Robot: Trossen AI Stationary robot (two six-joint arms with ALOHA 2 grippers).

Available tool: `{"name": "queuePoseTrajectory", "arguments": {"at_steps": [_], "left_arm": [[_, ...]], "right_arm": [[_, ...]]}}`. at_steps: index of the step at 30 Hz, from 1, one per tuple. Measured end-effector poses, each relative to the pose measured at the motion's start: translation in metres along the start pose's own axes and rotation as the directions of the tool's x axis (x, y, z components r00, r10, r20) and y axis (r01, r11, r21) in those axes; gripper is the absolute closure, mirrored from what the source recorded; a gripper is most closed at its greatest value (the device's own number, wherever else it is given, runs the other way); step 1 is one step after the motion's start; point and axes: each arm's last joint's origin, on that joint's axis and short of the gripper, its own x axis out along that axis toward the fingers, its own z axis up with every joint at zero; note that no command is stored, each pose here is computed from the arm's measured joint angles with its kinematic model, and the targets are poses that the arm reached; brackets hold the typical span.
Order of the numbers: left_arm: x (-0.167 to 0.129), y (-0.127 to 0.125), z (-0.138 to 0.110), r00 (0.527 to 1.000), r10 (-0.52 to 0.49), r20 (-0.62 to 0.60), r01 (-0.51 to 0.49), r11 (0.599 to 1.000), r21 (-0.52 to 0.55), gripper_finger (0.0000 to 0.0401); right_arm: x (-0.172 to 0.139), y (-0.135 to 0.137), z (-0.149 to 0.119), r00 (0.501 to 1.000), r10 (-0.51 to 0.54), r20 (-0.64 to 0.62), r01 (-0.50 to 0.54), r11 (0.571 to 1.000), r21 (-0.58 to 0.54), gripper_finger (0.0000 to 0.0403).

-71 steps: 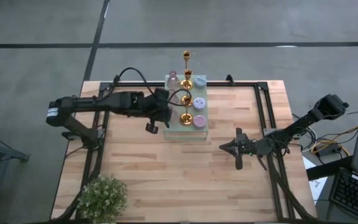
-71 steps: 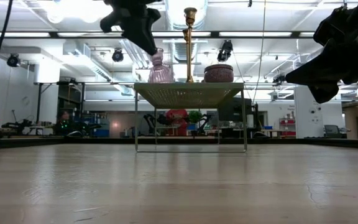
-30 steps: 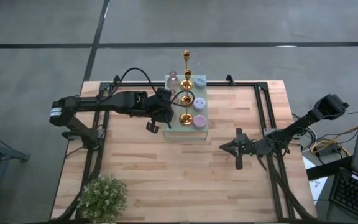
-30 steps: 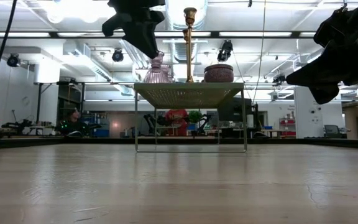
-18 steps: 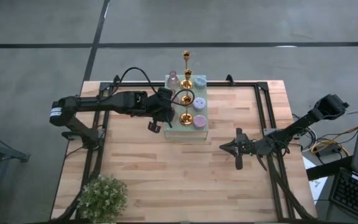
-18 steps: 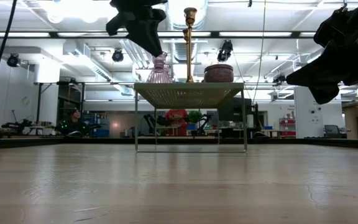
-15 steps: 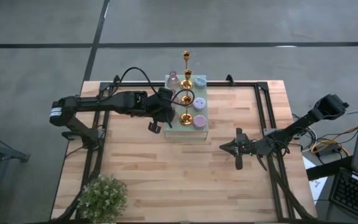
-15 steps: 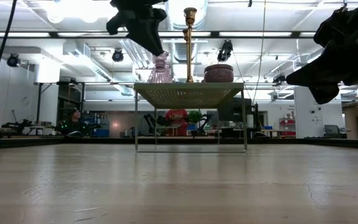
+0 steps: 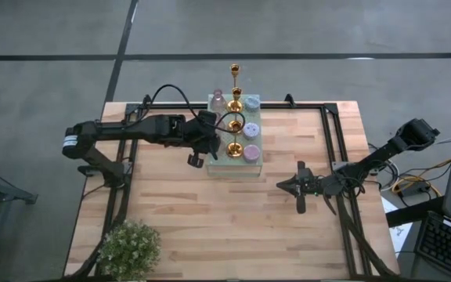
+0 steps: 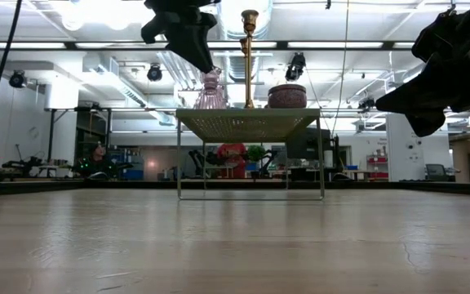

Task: Pick & Place candle stick holders
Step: Put the pink glass candle holder on the shelf aligned with the other pink glass candle holders, then return to Home Position

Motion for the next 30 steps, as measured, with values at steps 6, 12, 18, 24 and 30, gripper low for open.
{"name": "queuePoseTrajectory", "arguments": {"at_steps": [6,12,18,24,30], "left_arm": [[0.0,0.0,0.0,1.0,0.0,0.001,0.0,1.0,-0.009,0.031],[-0.002,0.001,0.0,1.0,0.004,0.003,-0.004,1.0,-0.012,0.0256],[-0.019,0.008,0.002,0.999,0.031,0.038,-0.029,0.998,-0.056,0.0234],[-0.038,0.004,-0.011,0.999,0.001,0.052,0.007,0.988,-0.153,0.0248],[-0.05,-0.009,-0.029,0.995,-0.039,0.093,0.061,0.967,-0.246,0.0314]], "right_arm": [[0.0,0.0,0.0,1.0,0.0,0.0,0.0,1.0,0.0,0.0394],[0.0,0.0,0.0,1.0,0.0,0.0,0.0,1.0,0.0,0.0394],[0.0,0.0,0.0,1.0,0.0,0.0,0.0,1.0,0.0,0.0394],[0.0,0.0,0.0,1.0,0.001,-0.001,-0.001,1.0,0.002,0.0394],[0.0,0.0,0.0,1.0,0.002,0.0,-0.002,1.0,0.009,0.0394]]}}
